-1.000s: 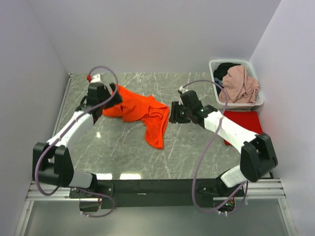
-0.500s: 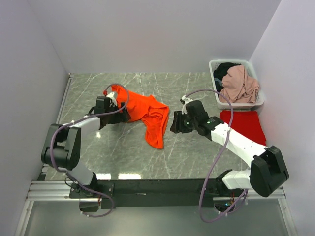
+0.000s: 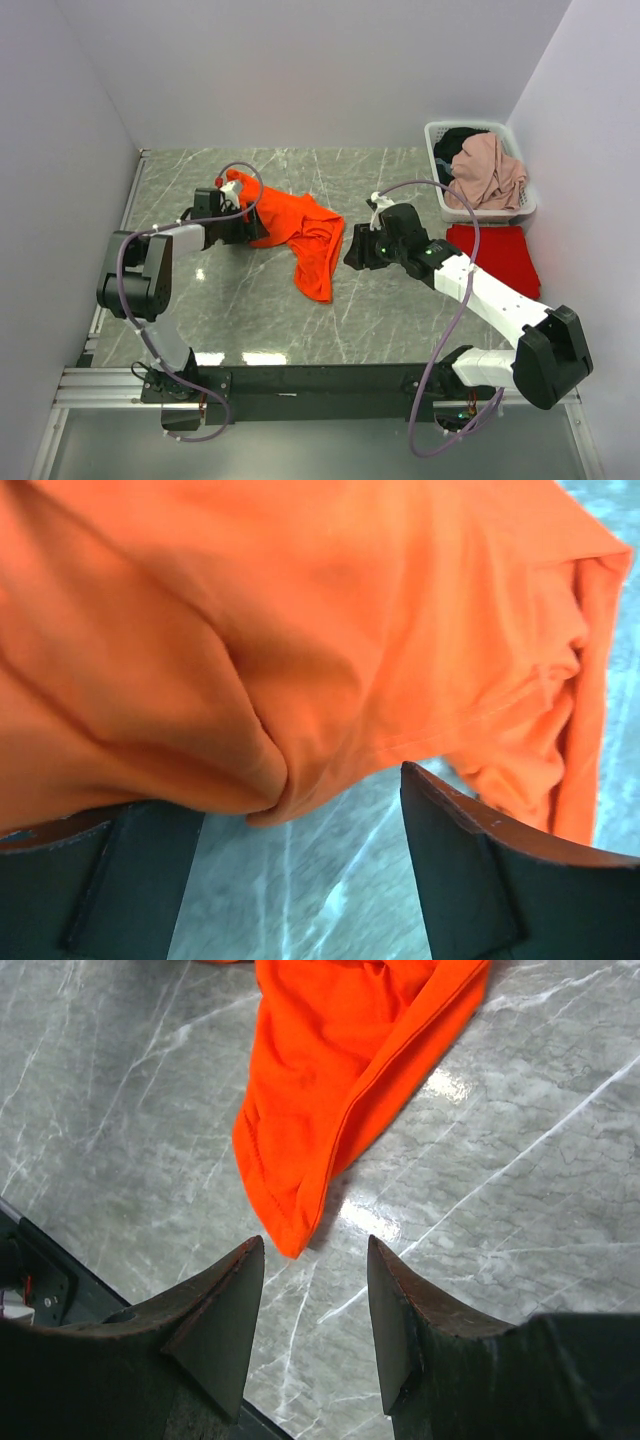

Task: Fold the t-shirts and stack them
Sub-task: Flatten the tshirt out

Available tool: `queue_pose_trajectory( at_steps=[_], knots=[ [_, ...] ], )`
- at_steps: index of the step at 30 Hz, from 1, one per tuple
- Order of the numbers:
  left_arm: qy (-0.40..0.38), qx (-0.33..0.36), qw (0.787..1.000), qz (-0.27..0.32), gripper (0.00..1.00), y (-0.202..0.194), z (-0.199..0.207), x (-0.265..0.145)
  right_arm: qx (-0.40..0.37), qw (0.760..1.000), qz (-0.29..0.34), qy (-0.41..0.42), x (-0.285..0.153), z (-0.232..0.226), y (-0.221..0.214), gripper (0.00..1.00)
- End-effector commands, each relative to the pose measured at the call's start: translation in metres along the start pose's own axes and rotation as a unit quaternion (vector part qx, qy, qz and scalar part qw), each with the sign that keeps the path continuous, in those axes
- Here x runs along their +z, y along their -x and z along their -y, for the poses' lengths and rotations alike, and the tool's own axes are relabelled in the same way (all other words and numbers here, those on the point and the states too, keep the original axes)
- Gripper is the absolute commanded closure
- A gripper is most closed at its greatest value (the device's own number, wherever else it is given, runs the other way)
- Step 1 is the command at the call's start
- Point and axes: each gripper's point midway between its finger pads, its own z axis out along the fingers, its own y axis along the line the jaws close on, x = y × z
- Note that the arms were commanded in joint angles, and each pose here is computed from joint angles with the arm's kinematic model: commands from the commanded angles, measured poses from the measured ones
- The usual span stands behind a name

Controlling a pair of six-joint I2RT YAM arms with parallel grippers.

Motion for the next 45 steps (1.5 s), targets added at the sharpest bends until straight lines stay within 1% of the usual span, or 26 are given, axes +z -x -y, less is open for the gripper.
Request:
queue_pose_trajectory(
  at_steps=[1,8,12,14,16,18,20,23,31,33,35,36,38,39,40,41,42,44,45],
  knots=[
    [-0.041,-0.009,0.999,-0.028,0.17,-0.012,0.011,0.007,-0.018,0.999,0.03,0.01,-0.008,-0.006,0.013,0.47],
    [-0.06,-0.017,0.997,-0.037,0.25,-0.019,0.017,0.008,-0.018,0.999,0.023,0.015,-0.007,-0.007,0.008,0.47],
    [-0.076,-0.024,0.996,-0.046,0.31,-0.025,0.027,0.001,-0.018,0.999,0.025,0.012,-0.008,-0.006,0.008,0.47],
    [-0.08,-0.021,0.996,-0.043,0.32,-0.024,0.033,-0.004,-0.019,0.999,0.025,0.011,-0.008,-0.006,0.008,0.47],
    [-0.079,-0.022,0.996,-0.039,0.36,-0.024,0.035,-0.009,-0.02,0.999,0.026,0.012,-0.009,-0.006,0.008,0.47],
    [-0.077,-0.02,0.996,-0.036,0.43,-0.022,0.035,-0.011,-0.019,0.999,0.023,0.012,-0.008,-0.005,0.006,0.47],
    [-0.079,-0.022,0.996,-0.034,0.43,-0.02,0.038,-0.013,-0.018,1.0,0.022,0.012,-0.007,-0.004,0.005,0.47],
    [-0.081,-0.023,0.996,-0.03,0.49,-0.017,0.04,-0.015,-0.02,1.0,0.018,0.011,-0.006,-0.004,0.003,0.47],
    [-0.065,-0.025,0.997,-0.014,0.5,-0.011,0.034,-0.011,-0.018,1.0,0.012,0.008,-0.004,-0.001,-0.001,0.47],
    [-0.064,-0.029,0.997,-0.015,0.52,-0.011,0.033,-0.009,-0.017,1.0,0.012,0.007,-0.004,0.0,-0.002,0.47],
    [-0.065,-0.032,0.997,-0.017,0.56,-0.012,0.032,-0.007,-0.017,1.0,0.01,0.006,-0.003,0.0,-0.003,0.47],
    [-0.066,-0.032,0.997,-0.018,0.65,-0.012,0.033,-0.007,-0.017,1.0,0.008,0.005,-0.002,0.001,-0.004,0.47],
    [-0.067,-0.03,0.997,-0.018,0.76,-0.011,0.035,-0.009,-0.012,1.0,0.0,0.004,0.0,0.002,-0.007,0.48],
    [-0.068,-0.028,0.997,-0.017,0.86,-0.008,0.037,-0.012,-0.005,1.0,-0.011,0.0,0.004,0.003,-0.011,0.48],
    [-0.068,-0.022,0.997,-0.007,0.91,-0.001,0.041,-0.018,0.001,1.0,-0.023,-0.003,0.006,0.005,-0.016,0.48],
    [-0.067,-0.019,0.998,-0.009,0.95,-0.001,0.043,-0.023,0.007,1.0,-0.03,-0.004,0.008,0.006,-0.018,0.47],
    [-0.067,-0.016,0.998,-0.001,0.99,0.006,0.047,-0.029,0.019,0.999,-0.051,-0.001,0.013,0.005,-0.027,0.48],
    [-0.052,-0.006,0.998,0.029,0.99,0.023,0.054,-0.049,0.032,0.997,-0.074,0.005,0.019,0.004,-0.038,0.47],
    [-0.042,-0.007,0.999,0.031,0.99,0.027,0.055,-0.058,0.046,0.994,-0.097,0.014,0.024,0.001,-0.048,0.47]
  ],
)
